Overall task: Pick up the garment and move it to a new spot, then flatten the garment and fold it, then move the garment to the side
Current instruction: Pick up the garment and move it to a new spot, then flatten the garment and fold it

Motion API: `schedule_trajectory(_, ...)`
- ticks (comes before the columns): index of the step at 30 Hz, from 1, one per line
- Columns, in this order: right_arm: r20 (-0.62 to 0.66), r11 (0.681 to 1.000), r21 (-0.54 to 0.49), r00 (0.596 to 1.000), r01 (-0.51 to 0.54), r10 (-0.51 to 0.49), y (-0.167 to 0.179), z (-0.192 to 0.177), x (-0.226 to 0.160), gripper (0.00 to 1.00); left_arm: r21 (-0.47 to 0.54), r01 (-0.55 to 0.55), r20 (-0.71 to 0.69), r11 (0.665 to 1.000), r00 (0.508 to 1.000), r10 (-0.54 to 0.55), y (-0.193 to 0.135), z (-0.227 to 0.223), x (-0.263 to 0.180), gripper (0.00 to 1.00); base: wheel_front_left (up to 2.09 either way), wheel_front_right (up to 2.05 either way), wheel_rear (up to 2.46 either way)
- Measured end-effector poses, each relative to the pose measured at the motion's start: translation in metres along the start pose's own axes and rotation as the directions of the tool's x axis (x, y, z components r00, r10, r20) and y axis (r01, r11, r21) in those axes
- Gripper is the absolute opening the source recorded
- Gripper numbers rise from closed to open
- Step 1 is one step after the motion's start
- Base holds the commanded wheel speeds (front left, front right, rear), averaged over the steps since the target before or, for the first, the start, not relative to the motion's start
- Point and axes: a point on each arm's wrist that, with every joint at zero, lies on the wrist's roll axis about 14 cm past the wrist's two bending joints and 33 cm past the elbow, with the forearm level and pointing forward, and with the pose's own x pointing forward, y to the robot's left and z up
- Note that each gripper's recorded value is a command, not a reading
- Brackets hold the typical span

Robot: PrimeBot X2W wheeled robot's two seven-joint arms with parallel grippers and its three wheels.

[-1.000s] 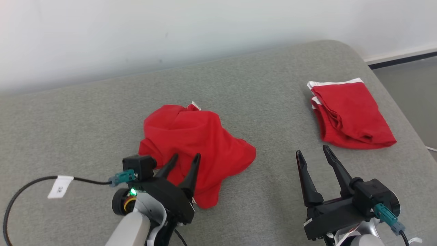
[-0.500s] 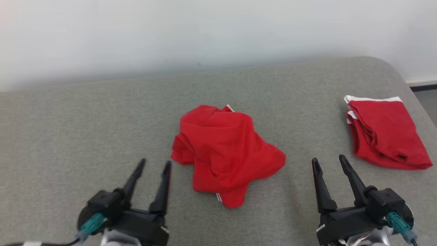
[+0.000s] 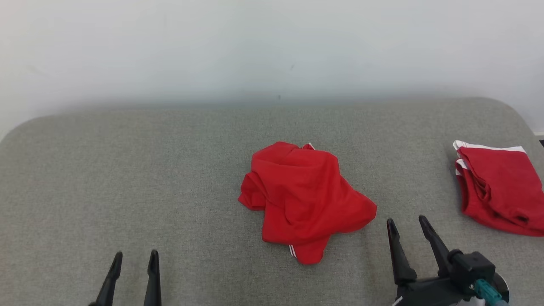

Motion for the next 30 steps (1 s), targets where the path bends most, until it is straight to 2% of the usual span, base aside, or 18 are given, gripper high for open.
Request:
schedule_trajectory(4,-0.052,1.000,0.004,0.999,0.003,-0.002,0.000,-0.014,-0.006,1.00,0.006,-0.013,-0.020,1.000,1.000,0.013,0.003,-0.006,-0.013,1.00,0.00,0.00,0.00)
schedule_trajectory(14,-0.053,1.000,0.010,0.999,-0.002,0.003,0.002,-0.014,-0.008,1.00,-0.004,-0.028,-0.035,1.000,0.999,0.028,0.003,-0.012,-0.019,1.00,0.00,0.00,0.00)
schedule_trajectory(30,-0.054,1.000,0.014,0.998,-0.008,0.009,0.004,-0.015,-0.008,1.00,0.002,0.005,-0.049,1.000,0.999,-0.005,-0.008,-0.017,-0.018,1.00,0.00,0.00,0.00)
